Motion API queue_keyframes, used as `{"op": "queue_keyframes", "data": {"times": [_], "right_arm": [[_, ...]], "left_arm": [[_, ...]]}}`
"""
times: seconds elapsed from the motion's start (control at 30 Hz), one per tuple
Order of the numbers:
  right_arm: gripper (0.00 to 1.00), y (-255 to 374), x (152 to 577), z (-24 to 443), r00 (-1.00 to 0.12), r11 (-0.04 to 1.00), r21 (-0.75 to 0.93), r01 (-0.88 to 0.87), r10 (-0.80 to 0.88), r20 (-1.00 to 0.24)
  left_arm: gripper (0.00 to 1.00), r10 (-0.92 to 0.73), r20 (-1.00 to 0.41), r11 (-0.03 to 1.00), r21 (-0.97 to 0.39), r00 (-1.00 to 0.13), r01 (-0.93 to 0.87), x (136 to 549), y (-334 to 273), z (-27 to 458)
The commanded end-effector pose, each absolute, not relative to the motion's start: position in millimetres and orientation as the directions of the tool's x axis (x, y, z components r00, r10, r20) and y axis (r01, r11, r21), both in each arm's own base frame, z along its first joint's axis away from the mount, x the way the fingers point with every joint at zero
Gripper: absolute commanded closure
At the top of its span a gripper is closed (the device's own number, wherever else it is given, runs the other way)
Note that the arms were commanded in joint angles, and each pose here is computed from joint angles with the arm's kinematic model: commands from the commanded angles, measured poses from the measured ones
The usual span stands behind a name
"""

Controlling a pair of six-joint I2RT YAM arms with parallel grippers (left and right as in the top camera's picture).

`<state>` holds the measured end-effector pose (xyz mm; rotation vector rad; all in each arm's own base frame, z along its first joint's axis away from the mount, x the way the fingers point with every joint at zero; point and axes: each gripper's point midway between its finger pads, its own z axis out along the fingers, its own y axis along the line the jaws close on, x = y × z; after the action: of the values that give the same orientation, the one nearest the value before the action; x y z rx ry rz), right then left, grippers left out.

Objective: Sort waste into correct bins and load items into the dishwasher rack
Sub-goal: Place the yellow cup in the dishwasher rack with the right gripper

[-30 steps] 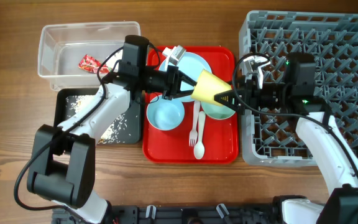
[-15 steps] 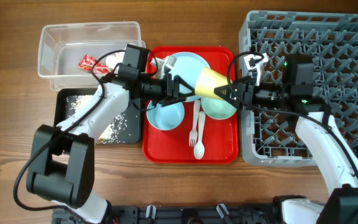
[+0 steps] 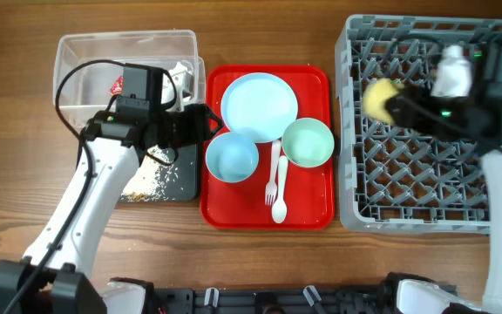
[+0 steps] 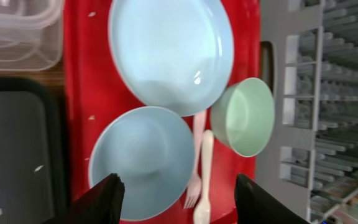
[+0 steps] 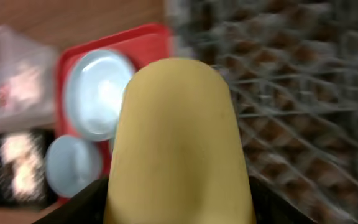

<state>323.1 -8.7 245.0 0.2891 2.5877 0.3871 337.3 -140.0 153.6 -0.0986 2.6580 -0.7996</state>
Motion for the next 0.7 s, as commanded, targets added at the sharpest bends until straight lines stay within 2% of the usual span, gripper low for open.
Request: {"op": "queue_keyframes", "data": {"times": [0.0,0.07,0.17,0.4,0.53,0.67], "right_arm": [[0.96,-82,311,266,-0.781,0.929,0.141,0.343,0.365,-0.506],[0.96,-118,298,266,-0.755,0.888,0.077,0.453,0.429,-0.496],[0.95,-158,288,264,-0.689,0.808,0.07,0.585,0.54,-0.484],[0.96,-242,269,235,-0.498,0.561,0.027,0.827,0.755,-0.427],[0.96,-273,255,207,-0.415,0.438,-0.03,0.899,0.826,-0.38],[0.96,-288,253,185,-0.396,0.405,-0.047,0.913,0.853,-0.34]], "left_arm": [[0.42,-0.167,-0.374,0.872,-0.488,-0.912,0.04,340,-127,160],[0.42,-0.167,-0.374,0.872,-0.488,-0.912,0.04,340,-127,160],[0.42,-0.168,-0.374,0.872,-0.488,-0.912,0.04,340,-127,160],[0.41,-0.167,-0.373,0.872,-0.488,-0.913,0.039,340,-127,159],[0.41,-0.167,-0.371,0.872,-0.488,-0.913,0.038,339,-127,159],[0.41,-0.167,-0.362,0.873,-0.486,-0.917,0.033,337,-127,158]]}}
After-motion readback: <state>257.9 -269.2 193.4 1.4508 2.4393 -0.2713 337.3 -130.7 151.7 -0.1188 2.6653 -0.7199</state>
